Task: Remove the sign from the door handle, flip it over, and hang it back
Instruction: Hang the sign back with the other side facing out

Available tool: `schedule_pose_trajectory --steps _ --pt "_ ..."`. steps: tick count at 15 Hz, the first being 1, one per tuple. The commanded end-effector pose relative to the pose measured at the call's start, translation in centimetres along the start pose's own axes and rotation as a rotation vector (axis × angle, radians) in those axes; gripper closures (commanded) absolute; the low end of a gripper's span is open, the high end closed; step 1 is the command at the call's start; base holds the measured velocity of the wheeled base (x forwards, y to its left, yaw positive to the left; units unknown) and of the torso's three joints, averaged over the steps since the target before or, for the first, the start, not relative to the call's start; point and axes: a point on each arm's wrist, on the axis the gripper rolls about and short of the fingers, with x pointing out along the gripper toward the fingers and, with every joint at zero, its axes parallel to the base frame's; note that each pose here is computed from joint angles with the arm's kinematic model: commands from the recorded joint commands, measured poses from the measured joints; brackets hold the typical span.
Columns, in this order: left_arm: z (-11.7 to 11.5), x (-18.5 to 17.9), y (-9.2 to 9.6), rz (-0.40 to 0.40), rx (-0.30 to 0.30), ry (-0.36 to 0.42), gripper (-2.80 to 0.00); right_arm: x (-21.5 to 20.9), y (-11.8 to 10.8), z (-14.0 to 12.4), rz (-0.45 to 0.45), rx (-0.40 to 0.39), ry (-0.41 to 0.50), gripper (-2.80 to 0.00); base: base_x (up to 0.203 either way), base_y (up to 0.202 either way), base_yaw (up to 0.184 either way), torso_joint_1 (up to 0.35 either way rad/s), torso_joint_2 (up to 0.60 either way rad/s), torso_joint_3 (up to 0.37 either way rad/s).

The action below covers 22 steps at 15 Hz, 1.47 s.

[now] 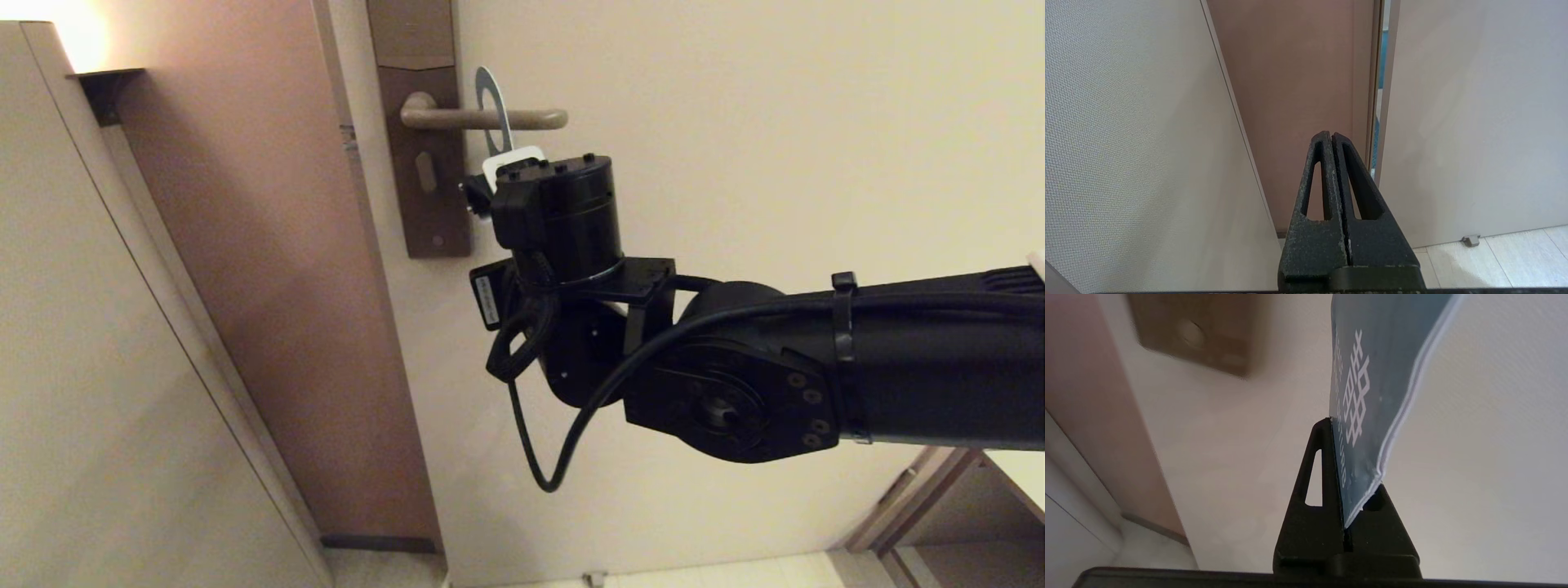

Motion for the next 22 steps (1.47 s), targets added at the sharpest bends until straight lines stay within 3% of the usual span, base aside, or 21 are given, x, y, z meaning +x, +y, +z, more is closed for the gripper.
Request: schedule_pose_trajectory --steps 1,9,22 --pt "0.0 0.0 0.0 0.0 0.001 -0.001 0.0 0.6 1.1 -0.1 0.0 0.004 -0.008 0.0 0.0 0.0 0.0 0.0 0.0 0.0" --pt "0.0 0.0 0.0 0.0 0.001 -0.001 0.0 0.1 3.3 0.1 0.03 0.01 -0.029 0.0 0.0 0.0 0.0 0.0 0.0 0.0" --pt "0.0 0.0 0.0 0.0 0.001 -0.001 0.0 0.2 3.9 -0.5 0.04 -0.002 -0.019 0.0 0.0 0.0 0.0 0.0 0.0 0.0"
